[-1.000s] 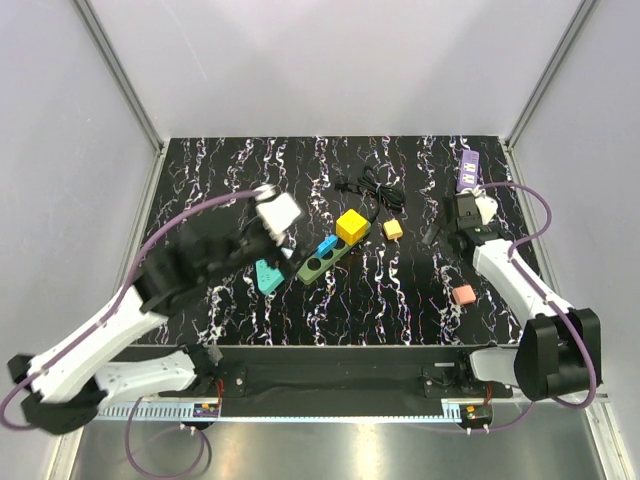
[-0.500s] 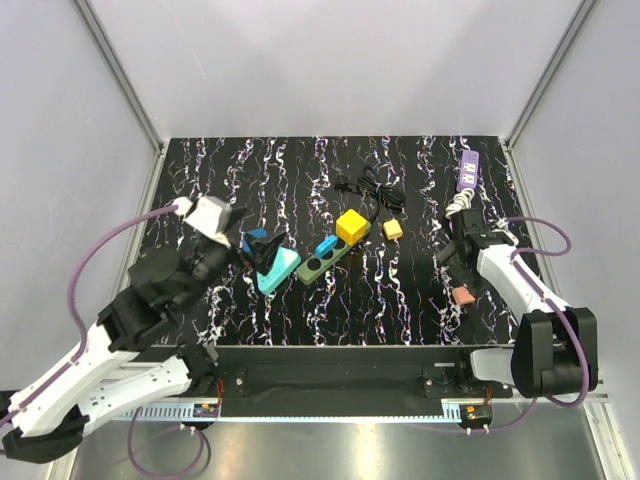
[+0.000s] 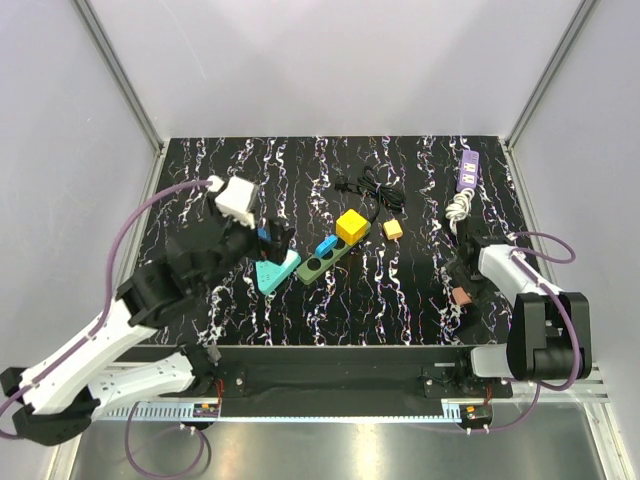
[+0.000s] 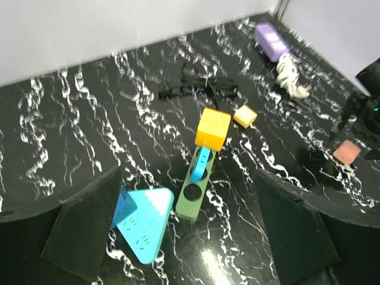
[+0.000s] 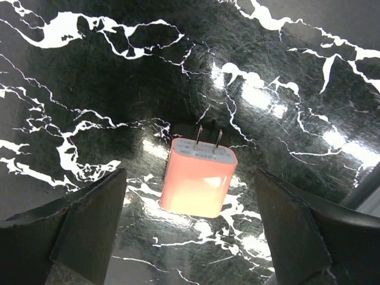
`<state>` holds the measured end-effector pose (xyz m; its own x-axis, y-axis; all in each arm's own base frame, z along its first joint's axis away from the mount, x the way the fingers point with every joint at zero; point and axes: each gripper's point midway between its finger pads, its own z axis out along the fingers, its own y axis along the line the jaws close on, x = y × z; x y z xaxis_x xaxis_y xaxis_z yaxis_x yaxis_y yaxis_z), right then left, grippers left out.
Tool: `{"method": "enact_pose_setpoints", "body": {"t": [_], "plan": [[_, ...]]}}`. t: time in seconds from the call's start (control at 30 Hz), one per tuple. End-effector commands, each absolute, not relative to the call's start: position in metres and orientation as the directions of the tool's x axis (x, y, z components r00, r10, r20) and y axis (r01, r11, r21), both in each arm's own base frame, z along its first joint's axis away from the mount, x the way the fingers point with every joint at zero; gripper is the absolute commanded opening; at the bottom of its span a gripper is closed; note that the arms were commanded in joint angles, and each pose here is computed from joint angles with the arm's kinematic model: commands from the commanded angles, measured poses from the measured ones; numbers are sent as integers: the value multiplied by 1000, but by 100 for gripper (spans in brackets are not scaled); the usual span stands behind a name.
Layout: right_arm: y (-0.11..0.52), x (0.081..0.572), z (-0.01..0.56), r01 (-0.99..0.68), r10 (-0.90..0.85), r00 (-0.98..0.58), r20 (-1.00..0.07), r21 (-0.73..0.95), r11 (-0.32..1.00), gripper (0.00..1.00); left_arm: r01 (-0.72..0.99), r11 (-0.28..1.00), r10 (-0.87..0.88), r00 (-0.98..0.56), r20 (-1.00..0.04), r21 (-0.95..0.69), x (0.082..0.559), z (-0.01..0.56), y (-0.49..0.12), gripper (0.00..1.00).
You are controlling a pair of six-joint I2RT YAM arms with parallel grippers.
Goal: Insert the plug
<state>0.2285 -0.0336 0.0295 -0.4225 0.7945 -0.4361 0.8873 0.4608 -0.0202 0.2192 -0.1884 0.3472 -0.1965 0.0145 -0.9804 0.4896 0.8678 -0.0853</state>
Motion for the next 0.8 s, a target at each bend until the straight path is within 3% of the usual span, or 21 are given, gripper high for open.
{"method": "enact_pose_setpoints", "body": {"t": [0.0, 0.2, 0.4, 0.6, 0.63, 0.77], "plan": [[-39, 236, 29, 903, 800, -377, -467, 5, 429, 93, 393, 916, 40, -292, -956, -82, 228, 333, -182, 99], [-34, 237, 18, 904, 815, -375, -442, 19, 426, 75, 294, 936, -83, -347, -934, -192, 225, 332, -171, 99], [-25, 252, 15, 845, 778, -470, -417, 41, 533, 54, 484, 848, -34, -359, -933, -217, 200, 324, -192, 99], [14, 275, 29, 708, 744, -571, -347, 249, 661, 29, 517, 827, 1, -395, -919, -221, 196, 312, -201, 95], [23, 278, 41, 680, 747, -573, -338, 312, 663, 21, 528, 818, -1, -397, -918, -229, 195, 315, -204, 93], [48, 284, 91, 587, 768, -550, -328, 502, 635, 11, 537, 802, 1, -440, -898, -262, 194, 311, -217, 88]]}}
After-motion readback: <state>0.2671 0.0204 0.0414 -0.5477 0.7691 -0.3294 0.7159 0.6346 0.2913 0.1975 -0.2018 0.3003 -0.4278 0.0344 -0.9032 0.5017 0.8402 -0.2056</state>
